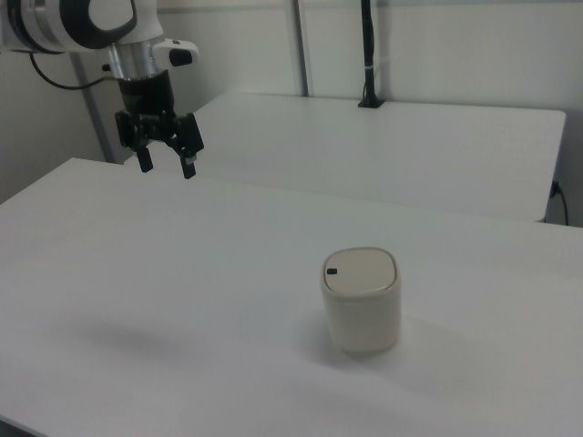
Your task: Open the trash bin
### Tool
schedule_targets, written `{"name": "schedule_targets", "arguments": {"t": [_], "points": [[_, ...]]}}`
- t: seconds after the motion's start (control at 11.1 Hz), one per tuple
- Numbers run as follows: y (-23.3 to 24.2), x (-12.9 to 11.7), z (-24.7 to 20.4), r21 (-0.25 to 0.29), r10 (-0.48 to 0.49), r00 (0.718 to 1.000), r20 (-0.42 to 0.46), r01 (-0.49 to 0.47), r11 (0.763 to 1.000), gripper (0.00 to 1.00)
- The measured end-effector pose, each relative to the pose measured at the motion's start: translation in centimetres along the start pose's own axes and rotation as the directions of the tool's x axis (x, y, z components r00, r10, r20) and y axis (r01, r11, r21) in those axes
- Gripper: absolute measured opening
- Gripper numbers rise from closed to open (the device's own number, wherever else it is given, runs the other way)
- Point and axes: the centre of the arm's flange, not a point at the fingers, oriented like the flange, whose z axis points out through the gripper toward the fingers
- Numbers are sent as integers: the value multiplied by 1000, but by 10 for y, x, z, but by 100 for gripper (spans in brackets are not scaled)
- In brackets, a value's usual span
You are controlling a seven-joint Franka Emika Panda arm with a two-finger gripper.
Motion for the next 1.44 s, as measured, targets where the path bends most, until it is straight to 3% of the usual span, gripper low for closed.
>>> {"name": "schedule_targets", "arguments": {"t": [0.9,1.17,1.44], "points": [[3,0,0,-1,8,1000,0,-8,1000,100],[3,0,0,-1,8,1000,0,-8,1000,95],[3,0,0,-1,7,1000,-1,-7,1000,64]]}}
